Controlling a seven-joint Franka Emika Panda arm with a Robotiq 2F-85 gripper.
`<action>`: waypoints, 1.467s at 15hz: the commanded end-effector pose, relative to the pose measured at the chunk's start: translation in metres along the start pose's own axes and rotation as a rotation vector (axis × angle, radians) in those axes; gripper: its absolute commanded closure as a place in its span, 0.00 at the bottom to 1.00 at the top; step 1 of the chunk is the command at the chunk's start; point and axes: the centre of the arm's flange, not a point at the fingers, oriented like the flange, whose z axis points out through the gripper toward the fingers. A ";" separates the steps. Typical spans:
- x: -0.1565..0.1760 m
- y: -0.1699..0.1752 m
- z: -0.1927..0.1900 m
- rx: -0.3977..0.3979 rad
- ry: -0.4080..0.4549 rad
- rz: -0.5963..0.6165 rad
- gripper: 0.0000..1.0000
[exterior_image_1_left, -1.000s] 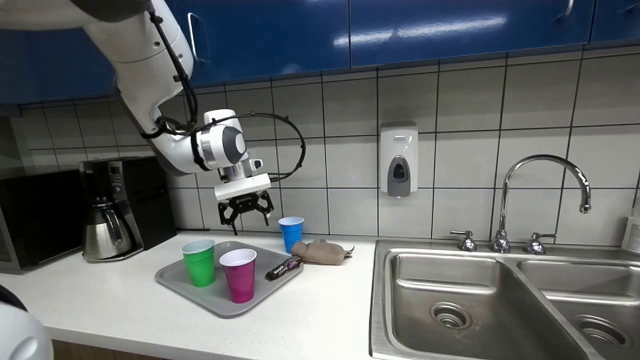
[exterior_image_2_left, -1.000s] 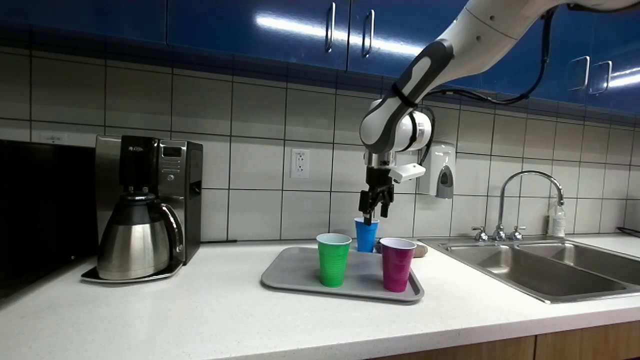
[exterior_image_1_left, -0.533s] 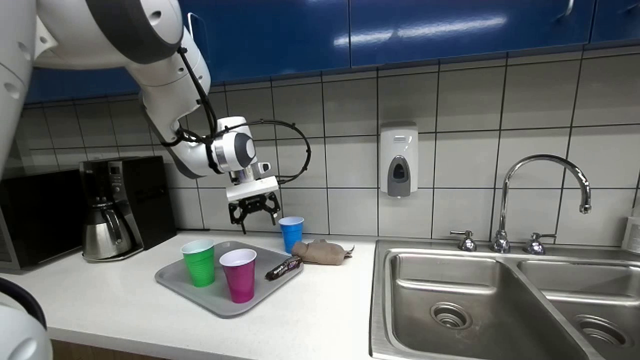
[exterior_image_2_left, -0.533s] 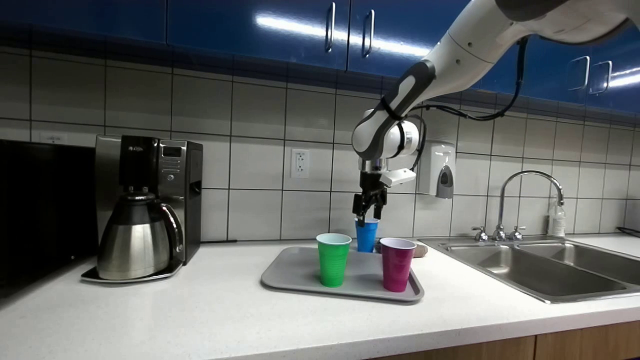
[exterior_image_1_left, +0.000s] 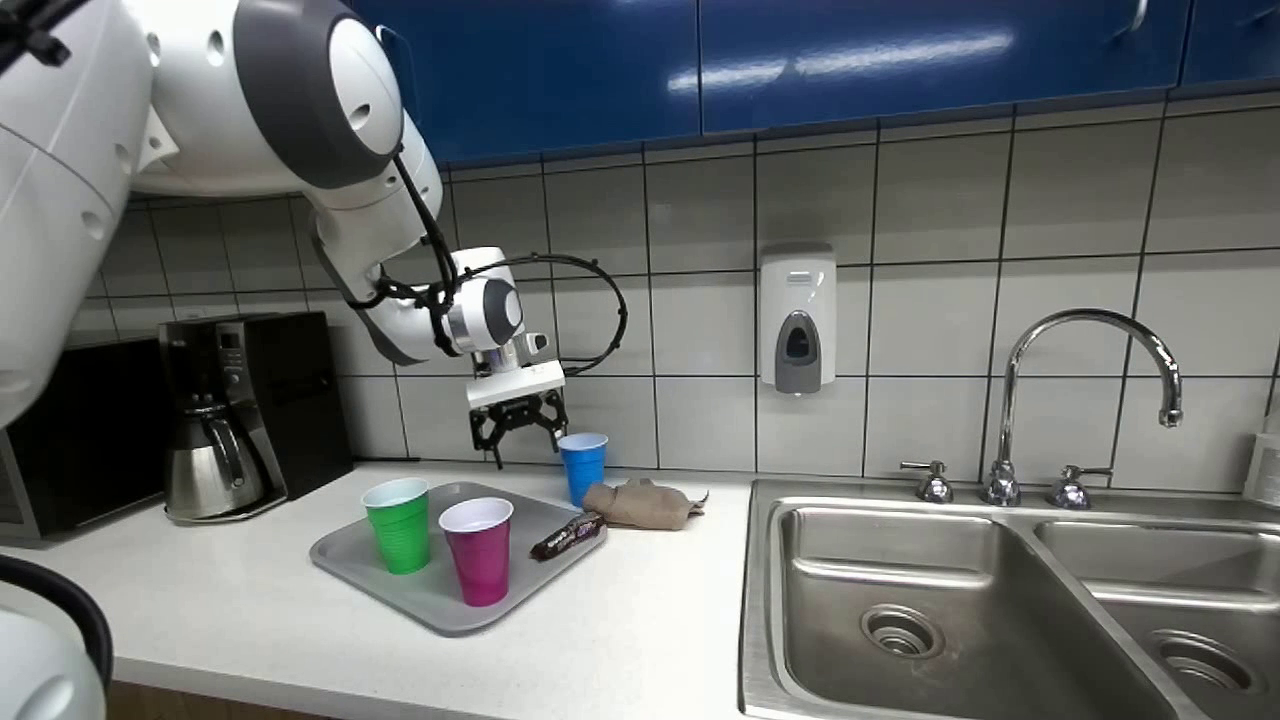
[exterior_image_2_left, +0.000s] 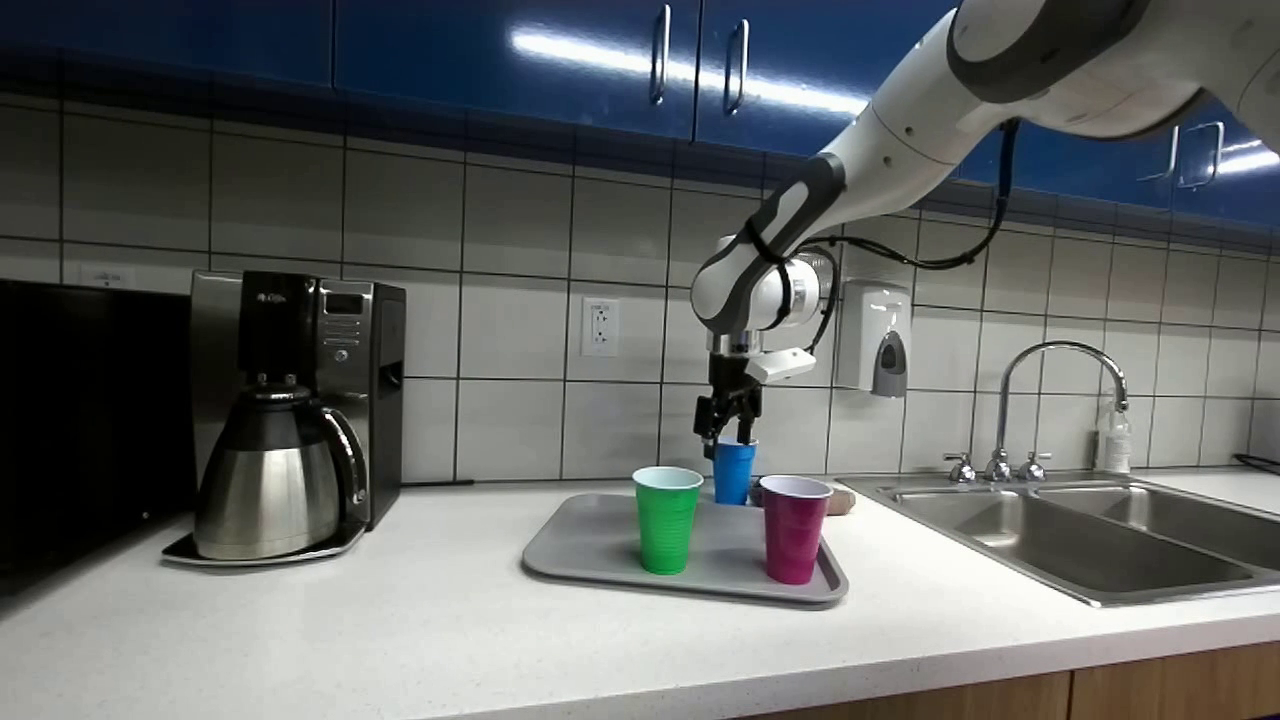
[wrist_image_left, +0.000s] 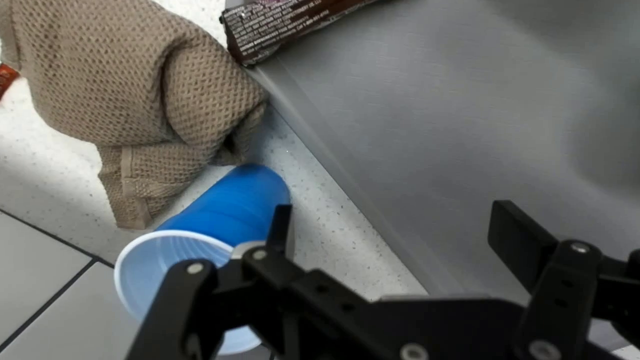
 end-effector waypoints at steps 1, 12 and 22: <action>0.019 0.017 0.005 0.005 0.010 0.014 0.00; 0.041 0.035 0.007 -0.018 0.061 0.026 0.00; 0.050 0.045 0.027 -0.026 0.070 0.031 0.00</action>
